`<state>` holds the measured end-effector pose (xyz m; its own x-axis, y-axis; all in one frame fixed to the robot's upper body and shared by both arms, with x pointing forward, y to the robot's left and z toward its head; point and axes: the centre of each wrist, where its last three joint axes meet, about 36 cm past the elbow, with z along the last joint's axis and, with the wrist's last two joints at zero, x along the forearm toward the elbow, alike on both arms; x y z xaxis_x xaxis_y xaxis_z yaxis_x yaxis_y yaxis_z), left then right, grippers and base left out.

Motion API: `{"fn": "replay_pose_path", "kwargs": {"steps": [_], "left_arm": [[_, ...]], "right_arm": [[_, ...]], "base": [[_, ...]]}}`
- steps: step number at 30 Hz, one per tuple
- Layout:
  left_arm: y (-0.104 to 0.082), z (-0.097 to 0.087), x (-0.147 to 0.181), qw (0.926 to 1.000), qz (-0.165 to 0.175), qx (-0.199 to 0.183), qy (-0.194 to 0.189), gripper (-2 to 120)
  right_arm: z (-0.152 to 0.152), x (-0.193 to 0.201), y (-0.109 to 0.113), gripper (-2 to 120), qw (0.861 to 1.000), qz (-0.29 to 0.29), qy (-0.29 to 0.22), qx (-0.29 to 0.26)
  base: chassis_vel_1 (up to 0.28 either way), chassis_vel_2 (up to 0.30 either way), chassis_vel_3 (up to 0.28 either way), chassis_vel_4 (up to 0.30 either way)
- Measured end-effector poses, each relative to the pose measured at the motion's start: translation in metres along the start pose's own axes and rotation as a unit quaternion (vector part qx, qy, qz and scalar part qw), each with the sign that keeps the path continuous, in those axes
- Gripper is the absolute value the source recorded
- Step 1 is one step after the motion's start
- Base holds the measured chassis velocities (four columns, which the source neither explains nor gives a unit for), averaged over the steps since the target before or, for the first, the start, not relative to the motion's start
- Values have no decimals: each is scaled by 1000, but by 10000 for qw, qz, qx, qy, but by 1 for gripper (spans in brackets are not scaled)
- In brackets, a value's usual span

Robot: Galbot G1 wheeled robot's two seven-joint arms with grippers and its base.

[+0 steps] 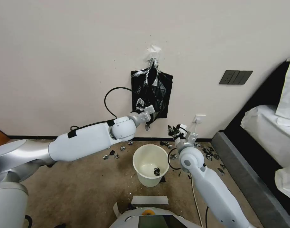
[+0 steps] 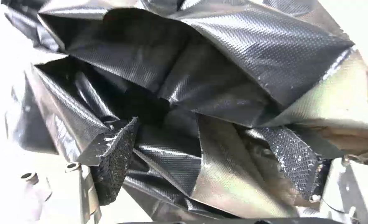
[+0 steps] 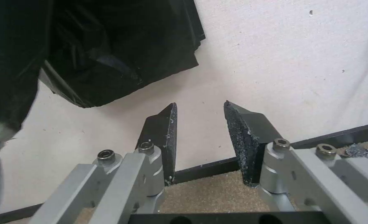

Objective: Place a trash bag onto the trash bin.

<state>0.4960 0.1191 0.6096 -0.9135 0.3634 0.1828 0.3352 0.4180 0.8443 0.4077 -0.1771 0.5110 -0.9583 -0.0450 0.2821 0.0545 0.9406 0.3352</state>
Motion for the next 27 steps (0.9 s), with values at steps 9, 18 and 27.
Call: {"fn": "replay_pose_path", "kwargs": {"steps": [9, 18, 27], "left_arm": [[3, 12, 1, 9999, -7, -26, 151, 78], [6, 20, -4, 9994, 87, -7, 336, 78], [7, 16, -17, 9993, 72, -61, 370, 78]], "right_arm": [[2, 2, 0, 32, 10000, -4, -11, -15], [3, 3, 1, 33, 10000, -23, -42, -51], [4, 4, -2, 33, 10000, 5, -54, -81]], "base": [[0, 0, 0, 0], [0, 0, 0, 0], [0, 0, 0, 0]]}}
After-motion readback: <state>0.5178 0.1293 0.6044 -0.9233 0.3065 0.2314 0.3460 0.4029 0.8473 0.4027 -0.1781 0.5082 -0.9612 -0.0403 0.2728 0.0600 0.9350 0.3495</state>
